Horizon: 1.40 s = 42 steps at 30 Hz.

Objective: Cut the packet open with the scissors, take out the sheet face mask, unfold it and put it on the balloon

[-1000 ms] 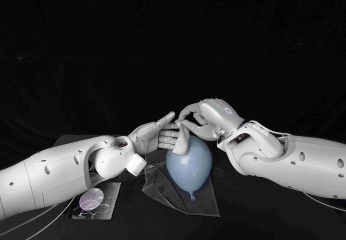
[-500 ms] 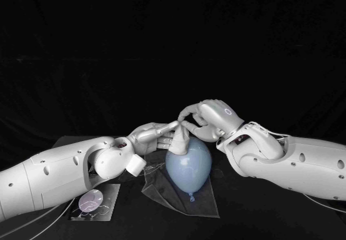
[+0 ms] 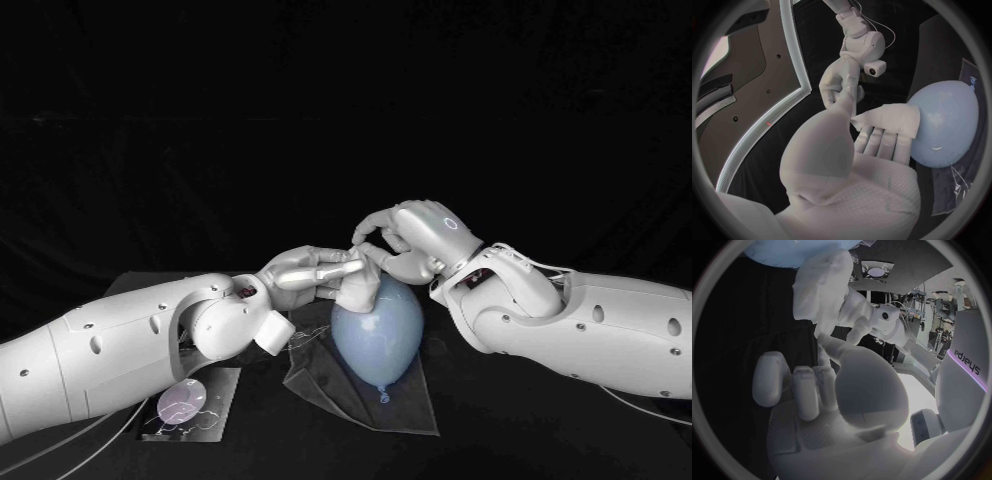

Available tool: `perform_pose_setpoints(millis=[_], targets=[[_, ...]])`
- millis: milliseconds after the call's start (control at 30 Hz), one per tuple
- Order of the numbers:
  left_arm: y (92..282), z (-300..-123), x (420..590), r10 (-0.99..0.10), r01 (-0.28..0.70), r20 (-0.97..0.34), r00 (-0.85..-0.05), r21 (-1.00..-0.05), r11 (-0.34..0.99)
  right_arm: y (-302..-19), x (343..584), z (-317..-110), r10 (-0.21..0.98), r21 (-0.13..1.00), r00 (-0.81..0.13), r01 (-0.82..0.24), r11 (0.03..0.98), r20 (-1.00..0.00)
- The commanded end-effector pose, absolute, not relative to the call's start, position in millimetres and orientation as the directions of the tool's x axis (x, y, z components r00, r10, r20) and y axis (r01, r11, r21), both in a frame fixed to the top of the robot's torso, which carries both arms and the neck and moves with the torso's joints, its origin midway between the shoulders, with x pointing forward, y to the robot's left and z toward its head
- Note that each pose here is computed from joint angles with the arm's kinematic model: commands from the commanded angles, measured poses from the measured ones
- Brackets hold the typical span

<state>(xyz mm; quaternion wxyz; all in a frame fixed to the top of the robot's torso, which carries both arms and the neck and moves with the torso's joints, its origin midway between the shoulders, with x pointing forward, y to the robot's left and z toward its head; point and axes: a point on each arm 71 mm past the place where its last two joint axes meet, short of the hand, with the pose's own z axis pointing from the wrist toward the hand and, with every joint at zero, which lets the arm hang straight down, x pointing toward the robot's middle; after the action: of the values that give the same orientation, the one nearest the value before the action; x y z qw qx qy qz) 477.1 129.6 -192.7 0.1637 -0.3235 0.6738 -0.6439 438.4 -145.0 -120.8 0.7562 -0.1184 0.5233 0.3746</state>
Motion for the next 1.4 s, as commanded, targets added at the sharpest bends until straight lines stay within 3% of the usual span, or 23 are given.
perform_pose_setpoints(millis=[33, 800, 1400], targets=[[128.3, -190.7, 477.4, -0.652, -0.187, 0.155, -0.742, -0.982, -0.021, -144.5, 438.7, -121.8, 0.428, 0.210, 0.162, -0.686, 0.696, -0.889], [133.3, -193.0, 482.8, -0.730, -0.156, 0.081, -0.679, -0.987, 0.035, -145.6, 431.6, -118.5, 0.450, 0.215, 0.167, -0.700, 0.681, -0.877], [137.1, -191.5, 485.3, -0.772, -0.119, 0.042, -0.635, -0.992, 0.044, -152.2, 430.3, -125.6, 0.382, 0.216, 0.107, -0.673, 0.708, -0.918]])
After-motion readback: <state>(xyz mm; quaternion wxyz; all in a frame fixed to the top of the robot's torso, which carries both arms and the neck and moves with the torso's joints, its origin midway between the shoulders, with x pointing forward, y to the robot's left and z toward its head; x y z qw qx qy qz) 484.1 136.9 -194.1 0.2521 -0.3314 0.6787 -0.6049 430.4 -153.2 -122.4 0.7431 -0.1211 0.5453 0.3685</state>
